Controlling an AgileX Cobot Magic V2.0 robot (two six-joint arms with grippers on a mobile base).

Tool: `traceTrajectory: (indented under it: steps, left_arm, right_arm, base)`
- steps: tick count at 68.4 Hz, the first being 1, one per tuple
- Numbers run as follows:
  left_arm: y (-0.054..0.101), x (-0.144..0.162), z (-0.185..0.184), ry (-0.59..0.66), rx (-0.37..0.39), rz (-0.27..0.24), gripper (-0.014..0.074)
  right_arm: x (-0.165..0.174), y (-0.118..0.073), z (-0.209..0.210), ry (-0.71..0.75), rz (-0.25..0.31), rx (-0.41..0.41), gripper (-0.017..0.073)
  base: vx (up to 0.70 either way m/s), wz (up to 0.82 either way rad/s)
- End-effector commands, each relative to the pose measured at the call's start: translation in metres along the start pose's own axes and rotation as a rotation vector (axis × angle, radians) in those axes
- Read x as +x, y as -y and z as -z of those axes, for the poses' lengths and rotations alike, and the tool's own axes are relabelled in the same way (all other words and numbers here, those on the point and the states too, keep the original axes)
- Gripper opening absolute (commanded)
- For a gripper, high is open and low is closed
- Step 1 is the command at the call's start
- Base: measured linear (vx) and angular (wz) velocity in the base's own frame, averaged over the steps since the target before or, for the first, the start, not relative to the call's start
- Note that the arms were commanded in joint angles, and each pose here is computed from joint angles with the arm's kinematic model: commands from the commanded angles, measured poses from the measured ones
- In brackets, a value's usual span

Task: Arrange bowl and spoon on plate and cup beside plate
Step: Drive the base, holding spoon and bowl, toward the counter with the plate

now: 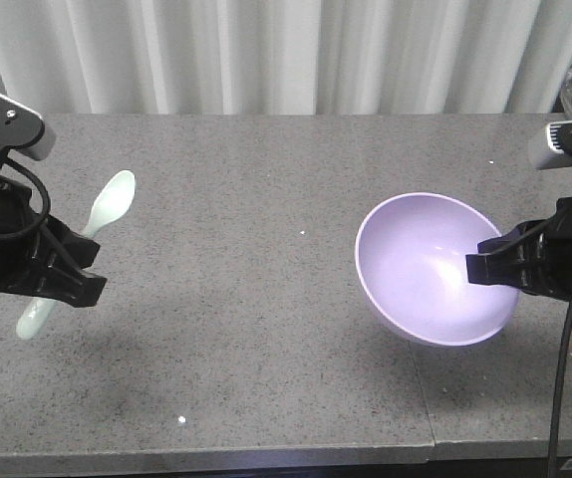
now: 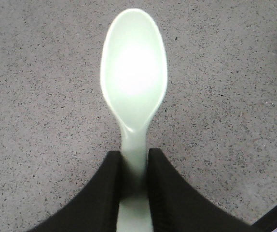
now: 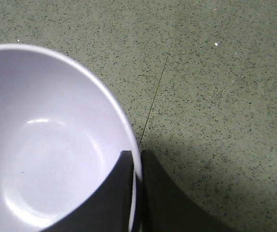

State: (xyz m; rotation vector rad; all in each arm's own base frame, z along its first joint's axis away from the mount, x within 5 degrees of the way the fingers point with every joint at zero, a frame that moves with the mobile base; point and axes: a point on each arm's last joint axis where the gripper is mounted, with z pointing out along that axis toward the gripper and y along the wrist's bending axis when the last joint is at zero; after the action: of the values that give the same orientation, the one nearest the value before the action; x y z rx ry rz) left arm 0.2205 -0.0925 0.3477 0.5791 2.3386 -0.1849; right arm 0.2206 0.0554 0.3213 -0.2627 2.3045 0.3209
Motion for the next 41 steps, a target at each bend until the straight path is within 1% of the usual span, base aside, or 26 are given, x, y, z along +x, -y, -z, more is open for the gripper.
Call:
traceTrajectory:
  steps: [1,27,41]
  left_arm:
    - [0.0002,-0.0114,0.0134,0.107,-0.002,0.008,0.0076]
    - [0.0002,-0.0114,0.0134,0.107,-0.002,0.008,0.0076]
    - [0.0002,-0.0114,0.0134,0.107,-0.002,0.008,0.0076]
  right_arm:
    - [-0.0135,-0.0020,0.0112,0.109,0.005,0.004,-0.0003]
    - [-0.0135,-0.0020,0.0112,0.109,0.005,0.004,-0.0003]
    - [-0.0135,-0.0020,0.0112,0.109,0.005,0.004,-0.0003]
  base:
    - [-0.02,-0.09]
    - [-0.03,-0.14]
    - [-0.02,-0.23]
